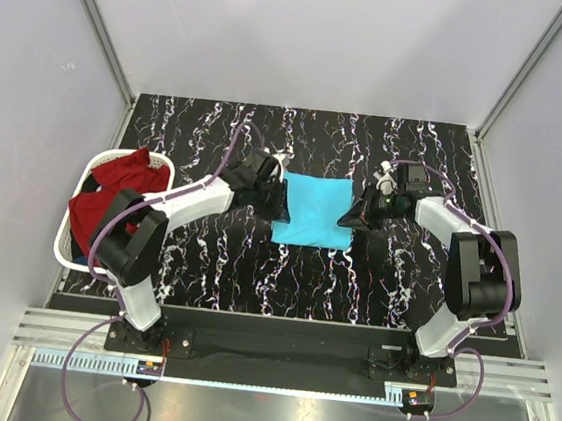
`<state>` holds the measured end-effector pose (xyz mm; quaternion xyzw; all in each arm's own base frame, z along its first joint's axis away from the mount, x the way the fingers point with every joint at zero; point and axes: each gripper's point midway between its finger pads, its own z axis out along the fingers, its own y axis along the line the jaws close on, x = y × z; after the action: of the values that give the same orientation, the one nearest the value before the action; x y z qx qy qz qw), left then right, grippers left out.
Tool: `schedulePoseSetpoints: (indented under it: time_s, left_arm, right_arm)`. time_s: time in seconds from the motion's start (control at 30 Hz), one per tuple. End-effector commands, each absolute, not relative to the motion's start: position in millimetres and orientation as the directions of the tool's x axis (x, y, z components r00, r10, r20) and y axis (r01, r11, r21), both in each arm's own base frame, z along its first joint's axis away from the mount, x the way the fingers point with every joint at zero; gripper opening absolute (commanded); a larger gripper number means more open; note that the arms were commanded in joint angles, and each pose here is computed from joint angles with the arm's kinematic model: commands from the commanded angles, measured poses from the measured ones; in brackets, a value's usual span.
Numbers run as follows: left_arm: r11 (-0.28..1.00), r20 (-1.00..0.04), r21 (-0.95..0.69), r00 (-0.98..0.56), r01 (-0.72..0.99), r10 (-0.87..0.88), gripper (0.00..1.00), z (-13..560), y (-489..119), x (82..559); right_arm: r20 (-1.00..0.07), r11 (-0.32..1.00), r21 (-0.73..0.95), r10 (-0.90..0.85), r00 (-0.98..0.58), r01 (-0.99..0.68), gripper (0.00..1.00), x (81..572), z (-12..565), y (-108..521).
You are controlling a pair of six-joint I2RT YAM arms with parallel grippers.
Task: Fold and stack the t-shirts
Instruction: Fold the tshirt
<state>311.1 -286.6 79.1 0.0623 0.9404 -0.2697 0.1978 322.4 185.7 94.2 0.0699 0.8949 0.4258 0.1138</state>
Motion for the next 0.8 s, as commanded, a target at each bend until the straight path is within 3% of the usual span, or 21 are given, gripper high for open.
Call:
schedulePoseSetpoints:
  time_s: [0.0, 0.3, 0.6, 0.77]
  left_arm:
    - [0.809, -0.467, -0.522, -0.884, 0.27, -0.007, 0.25, 110.5, -296.1, 330.2]
    - [0.875, -0.364, -0.456, -0.931, 0.163, -0.016, 0.21, 40.6, -263.9, 337.5]
    - [0.885, -0.419, -0.434, -0.907, 0.167, -0.034, 0.22, 64.4, -251.4, 344.1]
    - [0.889, -0.388, -0.433, -0.921, 0.151, -0.032, 0.22, 52.1, -248.1, 333.9]
  right_arm:
    - [-0.085, 0.658, 0.746, 0.243, -0.966, 0.1, 0.13, 315.5, 70.3, 180.3]
    - [-0.066, 0.76, 0.623, 0.286, -0.956, 0.184, 0.13, 306.0, 26.7, 158.3]
    - [-0.173, 0.787, 0.591, 0.337, -0.925, 0.176, 0.18, 320.4, 60.6, 147.7]
    - [-0.146, 0.798, 0.571, 0.328, -0.933, 0.191, 0.18, 317.5, 45.4, 145.8]
